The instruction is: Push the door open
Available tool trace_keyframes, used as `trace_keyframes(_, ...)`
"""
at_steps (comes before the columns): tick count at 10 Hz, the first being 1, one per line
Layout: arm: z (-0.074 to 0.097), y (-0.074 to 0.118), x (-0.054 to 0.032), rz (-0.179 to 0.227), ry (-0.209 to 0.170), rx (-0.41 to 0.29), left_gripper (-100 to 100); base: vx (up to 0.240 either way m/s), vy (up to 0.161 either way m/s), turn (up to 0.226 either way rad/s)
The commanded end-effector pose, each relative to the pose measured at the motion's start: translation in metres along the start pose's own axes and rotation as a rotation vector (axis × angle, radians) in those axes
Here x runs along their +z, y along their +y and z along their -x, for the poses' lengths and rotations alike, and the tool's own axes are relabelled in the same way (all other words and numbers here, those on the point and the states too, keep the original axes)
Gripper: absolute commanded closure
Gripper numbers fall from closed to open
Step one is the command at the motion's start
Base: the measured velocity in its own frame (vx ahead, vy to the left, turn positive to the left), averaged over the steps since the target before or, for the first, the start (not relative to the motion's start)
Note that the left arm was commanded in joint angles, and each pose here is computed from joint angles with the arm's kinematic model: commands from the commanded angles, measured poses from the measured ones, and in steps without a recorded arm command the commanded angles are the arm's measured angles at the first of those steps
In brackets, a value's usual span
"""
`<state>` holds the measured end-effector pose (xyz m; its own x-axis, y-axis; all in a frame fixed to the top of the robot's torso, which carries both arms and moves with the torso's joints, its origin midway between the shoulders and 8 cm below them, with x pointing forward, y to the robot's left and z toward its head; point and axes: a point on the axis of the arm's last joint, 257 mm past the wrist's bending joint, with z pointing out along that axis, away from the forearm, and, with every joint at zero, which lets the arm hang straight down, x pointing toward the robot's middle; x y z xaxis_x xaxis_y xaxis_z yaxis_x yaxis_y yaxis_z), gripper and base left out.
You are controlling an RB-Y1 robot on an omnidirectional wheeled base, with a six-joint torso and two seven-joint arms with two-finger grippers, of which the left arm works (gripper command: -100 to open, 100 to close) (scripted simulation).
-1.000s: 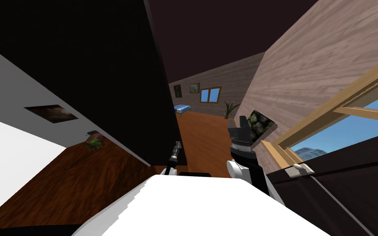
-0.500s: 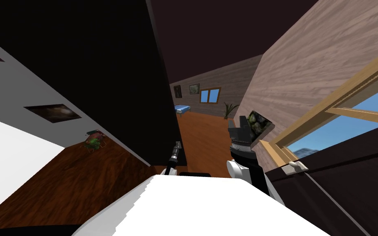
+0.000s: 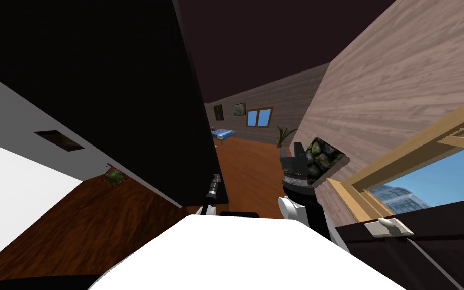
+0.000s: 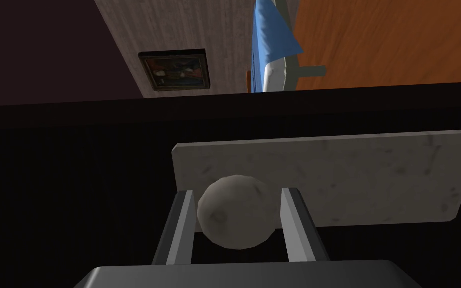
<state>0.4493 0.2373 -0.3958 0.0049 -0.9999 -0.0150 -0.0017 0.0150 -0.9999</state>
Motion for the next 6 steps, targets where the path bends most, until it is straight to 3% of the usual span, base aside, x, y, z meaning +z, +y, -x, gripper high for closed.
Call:
trace_keyframes(1, 0.014, -0.003, 0.0016, -0.005, -0.029, 0.005, 100, 0.166, -0.093, 0.082)
trace_keyframes(6, 0.044, -0.004, 0.0050, -0.002, -0.110, -0.005, 100, 0.171, -0.092, 0.080)
